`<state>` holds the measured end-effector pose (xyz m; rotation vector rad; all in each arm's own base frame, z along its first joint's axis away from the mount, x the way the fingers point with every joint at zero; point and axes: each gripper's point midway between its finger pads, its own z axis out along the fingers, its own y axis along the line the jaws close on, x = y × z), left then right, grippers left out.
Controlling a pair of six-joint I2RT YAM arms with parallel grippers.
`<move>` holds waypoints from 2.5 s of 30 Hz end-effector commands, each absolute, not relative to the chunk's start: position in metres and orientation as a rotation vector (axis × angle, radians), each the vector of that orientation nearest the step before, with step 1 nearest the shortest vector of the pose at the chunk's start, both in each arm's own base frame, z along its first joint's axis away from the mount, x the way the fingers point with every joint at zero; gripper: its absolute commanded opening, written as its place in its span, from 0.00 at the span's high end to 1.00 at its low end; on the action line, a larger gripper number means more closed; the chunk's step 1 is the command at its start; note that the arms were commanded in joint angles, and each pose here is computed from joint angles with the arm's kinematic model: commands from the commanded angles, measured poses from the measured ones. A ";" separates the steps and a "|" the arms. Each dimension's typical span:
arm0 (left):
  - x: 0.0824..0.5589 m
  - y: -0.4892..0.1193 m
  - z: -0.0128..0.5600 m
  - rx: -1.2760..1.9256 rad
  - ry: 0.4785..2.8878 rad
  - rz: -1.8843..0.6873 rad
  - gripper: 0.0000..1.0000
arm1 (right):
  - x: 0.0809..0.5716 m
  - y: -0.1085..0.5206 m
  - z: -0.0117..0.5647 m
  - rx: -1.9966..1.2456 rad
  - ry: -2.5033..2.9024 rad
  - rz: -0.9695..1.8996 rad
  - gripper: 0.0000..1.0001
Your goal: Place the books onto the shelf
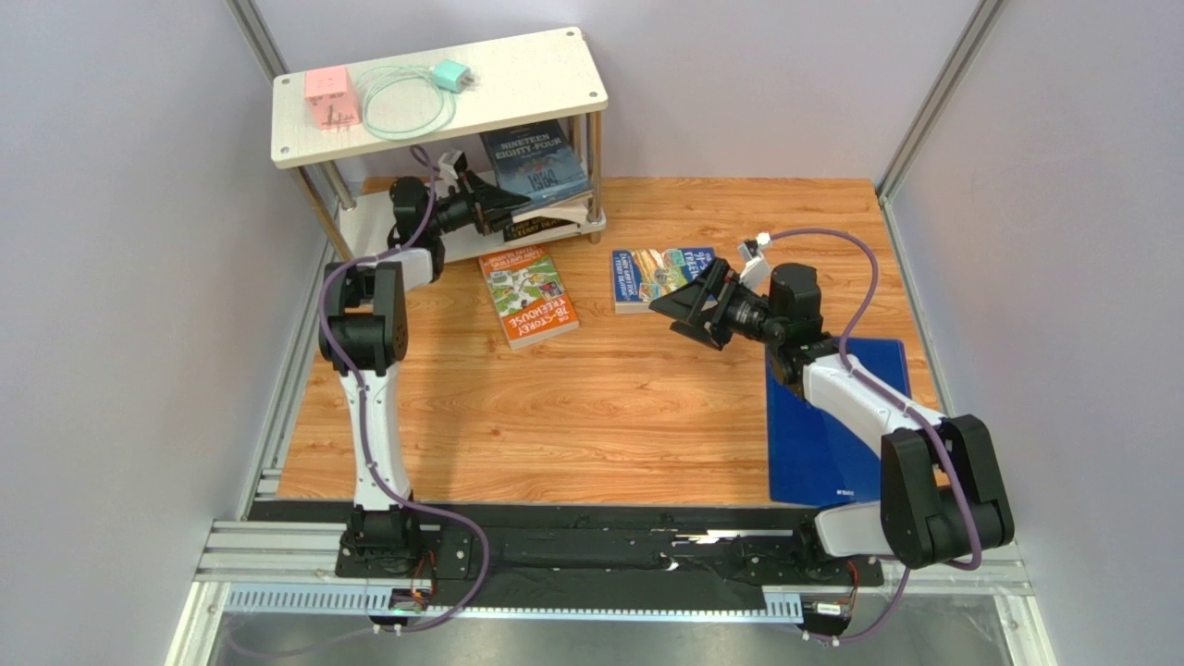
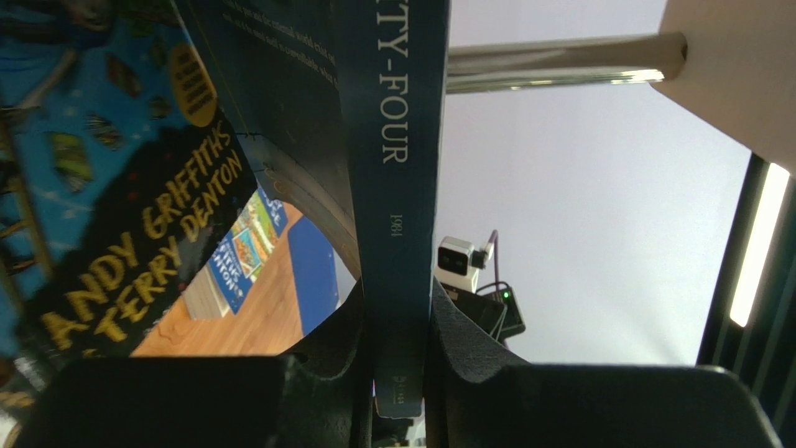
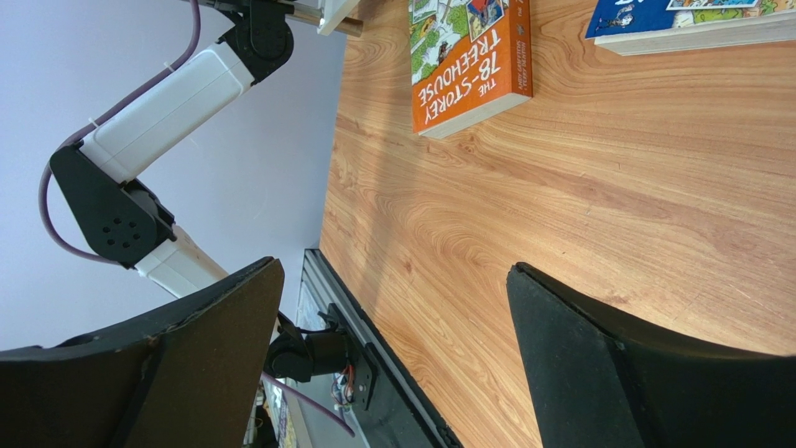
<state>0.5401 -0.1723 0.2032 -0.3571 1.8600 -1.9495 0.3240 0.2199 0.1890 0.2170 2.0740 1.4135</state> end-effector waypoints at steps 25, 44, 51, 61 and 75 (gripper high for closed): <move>0.559 -0.156 0.170 -0.343 2.215 -1.702 0.72 | 0.324 0.220 0.187 0.168 2.053 1.406 0.04; 0.541 -0.124 0.168 -0.472 2.383 -1.258 0.25 | 0.319 0.219 0.186 0.177 2.040 1.420 0.04; 0.508 -0.108 0.149 -0.541 2.476 -1.040 0.25 | 0.318 0.219 0.185 0.170 2.041 1.413 0.04; 0.433 -0.114 0.160 -0.397 2.457 -0.813 0.25 | 0.330 0.214 0.170 0.197 2.092 1.327 0.02; 0.423 -0.235 0.133 0.087 2.595 -0.457 0.86 | 0.397 0.174 0.098 0.644 2.130 1.350 0.02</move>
